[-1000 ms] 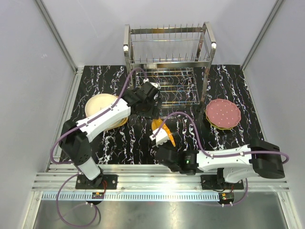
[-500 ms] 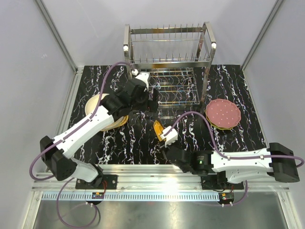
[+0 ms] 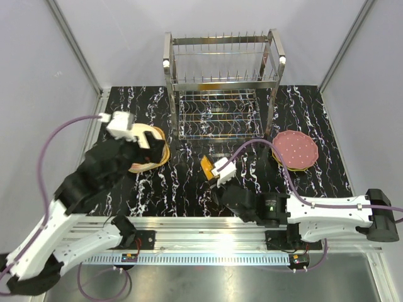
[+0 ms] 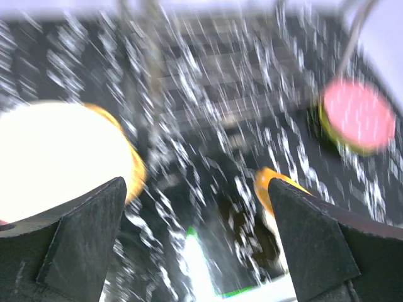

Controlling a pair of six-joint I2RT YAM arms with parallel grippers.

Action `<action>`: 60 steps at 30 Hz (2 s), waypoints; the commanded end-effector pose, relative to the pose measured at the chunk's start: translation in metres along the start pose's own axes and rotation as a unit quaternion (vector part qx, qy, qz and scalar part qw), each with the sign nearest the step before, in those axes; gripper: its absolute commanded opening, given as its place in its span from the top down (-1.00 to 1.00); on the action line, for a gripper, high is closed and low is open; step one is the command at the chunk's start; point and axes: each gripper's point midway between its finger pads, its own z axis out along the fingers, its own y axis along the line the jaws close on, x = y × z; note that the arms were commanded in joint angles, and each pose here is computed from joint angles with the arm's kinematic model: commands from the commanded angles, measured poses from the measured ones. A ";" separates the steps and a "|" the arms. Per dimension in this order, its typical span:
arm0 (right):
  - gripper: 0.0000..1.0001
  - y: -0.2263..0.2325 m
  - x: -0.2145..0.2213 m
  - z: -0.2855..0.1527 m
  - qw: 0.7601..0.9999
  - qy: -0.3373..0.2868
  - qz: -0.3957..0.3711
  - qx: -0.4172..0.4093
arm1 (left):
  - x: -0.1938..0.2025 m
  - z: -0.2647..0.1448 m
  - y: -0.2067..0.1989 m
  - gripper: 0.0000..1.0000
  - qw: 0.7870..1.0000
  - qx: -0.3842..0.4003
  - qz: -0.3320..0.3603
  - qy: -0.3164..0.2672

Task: Load the plates into the dish rack
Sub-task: Insert the plate into the dish rack

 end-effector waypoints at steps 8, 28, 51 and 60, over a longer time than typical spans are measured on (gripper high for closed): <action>1.00 -0.004 -0.208 -0.001 0.974 -0.190 0.121 -0.025 | -0.002 -0.021 0.080 -0.98 0.980 -0.173 0.056 -0.077; 1.00 -0.012 -0.465 -0.020 0.909 -0.399 0.120 -0.021 | 0.040 0.000 0.085 -0.98 0.980 -0.172 0.088 -0.046; 1.00 -0.119 -0.528 0.053 0.848 -0.514 0.127 0.028 | 0.050 0.009 0.084 -0.98 0.980 -0.169 0.095 -0.032; 1.00 -0.123 -0.523 0.084 0.837 -0.536 0.106 0.038 | 0.053 0.012 0.081 -0.98 0.982 -0.162 0.096 -0.027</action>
